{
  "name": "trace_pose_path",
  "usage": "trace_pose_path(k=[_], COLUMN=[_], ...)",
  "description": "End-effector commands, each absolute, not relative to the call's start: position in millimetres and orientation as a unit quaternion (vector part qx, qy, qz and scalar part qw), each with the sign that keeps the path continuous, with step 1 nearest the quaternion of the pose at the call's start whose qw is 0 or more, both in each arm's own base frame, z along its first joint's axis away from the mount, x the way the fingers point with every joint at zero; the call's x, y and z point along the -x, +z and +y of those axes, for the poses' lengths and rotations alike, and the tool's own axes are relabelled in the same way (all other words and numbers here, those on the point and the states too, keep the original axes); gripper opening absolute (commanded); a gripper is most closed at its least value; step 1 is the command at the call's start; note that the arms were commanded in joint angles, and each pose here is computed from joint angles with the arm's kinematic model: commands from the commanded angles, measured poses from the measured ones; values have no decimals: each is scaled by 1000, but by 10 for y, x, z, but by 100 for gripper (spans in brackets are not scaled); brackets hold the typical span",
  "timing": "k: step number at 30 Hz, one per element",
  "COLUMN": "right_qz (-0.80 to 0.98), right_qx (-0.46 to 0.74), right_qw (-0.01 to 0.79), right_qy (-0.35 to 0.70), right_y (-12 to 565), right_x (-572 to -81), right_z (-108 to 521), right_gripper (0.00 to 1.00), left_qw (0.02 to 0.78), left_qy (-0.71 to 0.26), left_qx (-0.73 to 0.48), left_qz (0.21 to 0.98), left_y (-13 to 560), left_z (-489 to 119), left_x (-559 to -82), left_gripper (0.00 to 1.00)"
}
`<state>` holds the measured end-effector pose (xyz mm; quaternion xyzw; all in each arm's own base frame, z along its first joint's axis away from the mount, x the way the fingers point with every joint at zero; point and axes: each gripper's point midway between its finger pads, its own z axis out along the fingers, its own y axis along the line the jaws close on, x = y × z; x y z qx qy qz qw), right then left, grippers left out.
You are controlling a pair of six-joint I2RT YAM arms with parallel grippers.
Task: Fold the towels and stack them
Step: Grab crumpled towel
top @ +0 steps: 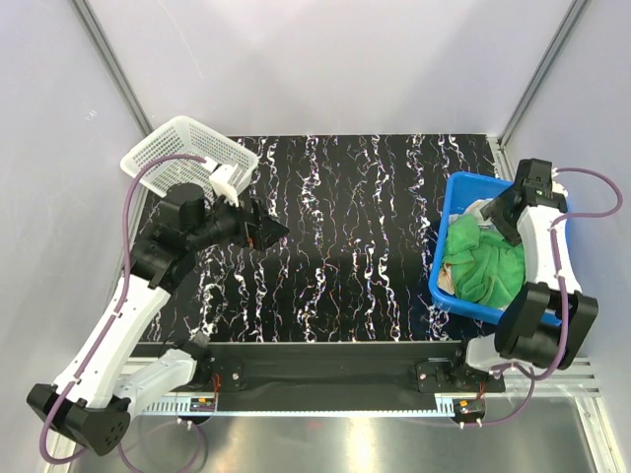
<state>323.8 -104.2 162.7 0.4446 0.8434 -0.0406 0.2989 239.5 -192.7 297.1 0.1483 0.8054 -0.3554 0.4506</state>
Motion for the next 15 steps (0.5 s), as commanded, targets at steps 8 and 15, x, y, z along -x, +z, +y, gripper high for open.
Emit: trace_pose_path(k=[8, 15], right_qz=[794, 789], right_qx=[-515, -517], right_qw=[321, 331], right_qy=[-41, -29], right_y=[1275, 1304], right_x=[-3509, -3680], right_z=[-1318, -1365], right_gripper=[70, 22], left_qw=[462, 463], left_qy=[-345, -332], left_qx=[-143, -139], left_qz=[805, 810], left_y=[2916, 2905], left_z=[-1918, -1881], left_x=[-2480, -2515], left_gripper=[99, 99])
